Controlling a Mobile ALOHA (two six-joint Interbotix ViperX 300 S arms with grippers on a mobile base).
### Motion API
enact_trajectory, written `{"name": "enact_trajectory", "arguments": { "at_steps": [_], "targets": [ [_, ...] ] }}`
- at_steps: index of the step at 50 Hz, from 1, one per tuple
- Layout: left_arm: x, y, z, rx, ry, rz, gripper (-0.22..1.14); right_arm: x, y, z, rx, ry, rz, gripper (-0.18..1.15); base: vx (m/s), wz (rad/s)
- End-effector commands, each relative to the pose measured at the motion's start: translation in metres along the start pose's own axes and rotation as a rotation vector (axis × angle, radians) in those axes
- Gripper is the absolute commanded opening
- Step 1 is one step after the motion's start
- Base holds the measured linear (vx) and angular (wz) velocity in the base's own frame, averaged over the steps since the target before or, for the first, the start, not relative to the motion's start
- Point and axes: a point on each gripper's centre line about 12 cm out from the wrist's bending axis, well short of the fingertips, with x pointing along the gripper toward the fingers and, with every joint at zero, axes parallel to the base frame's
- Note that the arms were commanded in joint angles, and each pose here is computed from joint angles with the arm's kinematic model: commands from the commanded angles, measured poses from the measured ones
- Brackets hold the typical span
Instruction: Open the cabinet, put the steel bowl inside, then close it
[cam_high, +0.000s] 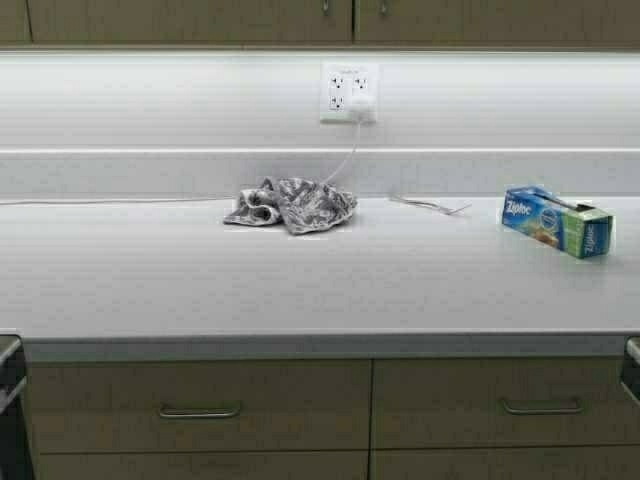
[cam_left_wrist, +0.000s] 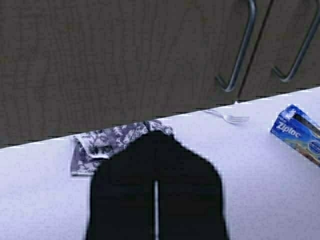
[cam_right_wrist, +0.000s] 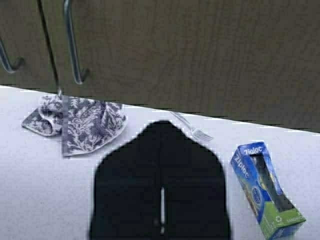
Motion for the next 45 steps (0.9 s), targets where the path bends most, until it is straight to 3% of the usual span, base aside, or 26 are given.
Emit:
{"name": "enact_trajectory", "arguments": {
  "at_steps": [1,45],
  "targets": [
    [-0.009,-0.0015,0.013,0.002,-0.042,-0.001,0.05,-0.0069,-0.0009,0.01,0.0,-0.032,-0.001,0.06,0.0,0.0],
    [-0.009,-0.0008,0.0059,0.002,-0.025,0.001,0.05,-0.0062,-0.0002,0.0083,-0.002,-0.028,0.001,0.06,0.0,0.0]
  ]
}}
